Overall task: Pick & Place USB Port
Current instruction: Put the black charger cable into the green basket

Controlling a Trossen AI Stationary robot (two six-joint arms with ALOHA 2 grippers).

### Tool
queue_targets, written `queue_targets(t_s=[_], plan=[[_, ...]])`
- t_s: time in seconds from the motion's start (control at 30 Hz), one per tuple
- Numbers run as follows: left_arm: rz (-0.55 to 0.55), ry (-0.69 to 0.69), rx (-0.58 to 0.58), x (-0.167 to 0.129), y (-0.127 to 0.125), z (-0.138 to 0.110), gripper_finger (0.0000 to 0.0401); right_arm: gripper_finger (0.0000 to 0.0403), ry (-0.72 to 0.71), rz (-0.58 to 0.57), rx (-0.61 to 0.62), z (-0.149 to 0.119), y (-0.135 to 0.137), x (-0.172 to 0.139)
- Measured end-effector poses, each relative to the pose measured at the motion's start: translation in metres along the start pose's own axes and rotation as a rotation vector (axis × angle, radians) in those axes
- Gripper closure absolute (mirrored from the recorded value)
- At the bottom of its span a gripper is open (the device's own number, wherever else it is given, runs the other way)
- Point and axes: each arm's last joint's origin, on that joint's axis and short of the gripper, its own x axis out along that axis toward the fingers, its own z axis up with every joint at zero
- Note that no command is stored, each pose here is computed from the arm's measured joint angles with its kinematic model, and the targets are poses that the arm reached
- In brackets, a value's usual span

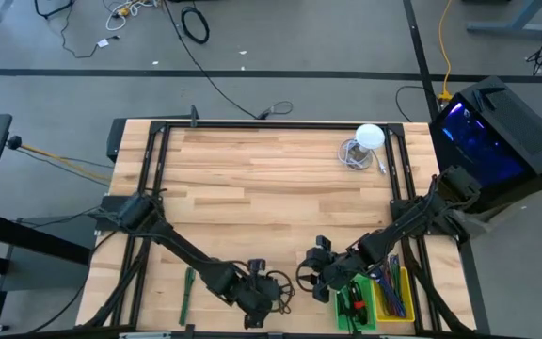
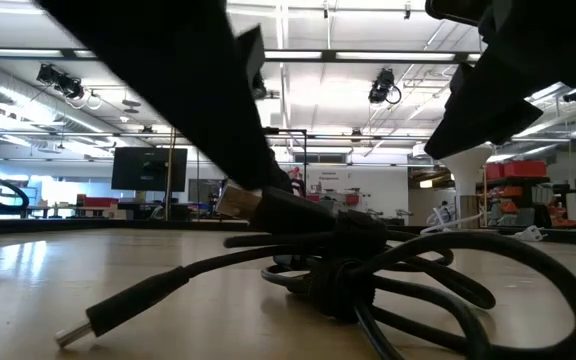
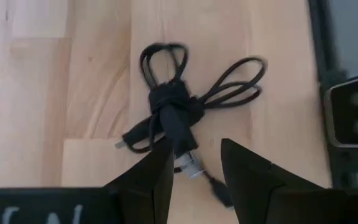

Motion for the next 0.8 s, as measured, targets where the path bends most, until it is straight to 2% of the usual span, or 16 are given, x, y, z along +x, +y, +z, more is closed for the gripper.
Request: queue_targets(t_s=[0.27, 0.37, 0.53, 0.8], plan=[[0.031, 0.012, -0.045, 0.0059, 0.0068, 0.0006, 0.0275, 0.0223, 0.009, 0.007, -0.004, -0.0004, 0.0001, 0.0], [0.062, 0.024, -0.046, 0.006, 0.0093, -0.0011, 0.0306, 0.0223, 0.011, 0.009, -0.004, -0.0005, 0.0002, 0.0], [0.067, 0.036, -0.026, 0.0058, 0.0095, -0.0023, 0.0386, 0.0223, 0.012, 0.01, -0.004, -0.0005, 0.0001, 0.0], [0.104, 0.006, -0.02, 0.0036, 0.0098, -0.0012, 0.0396, 0.0223, 0.012, 0.009, -0.008, -0.0006, 0.0001, 0.0]])
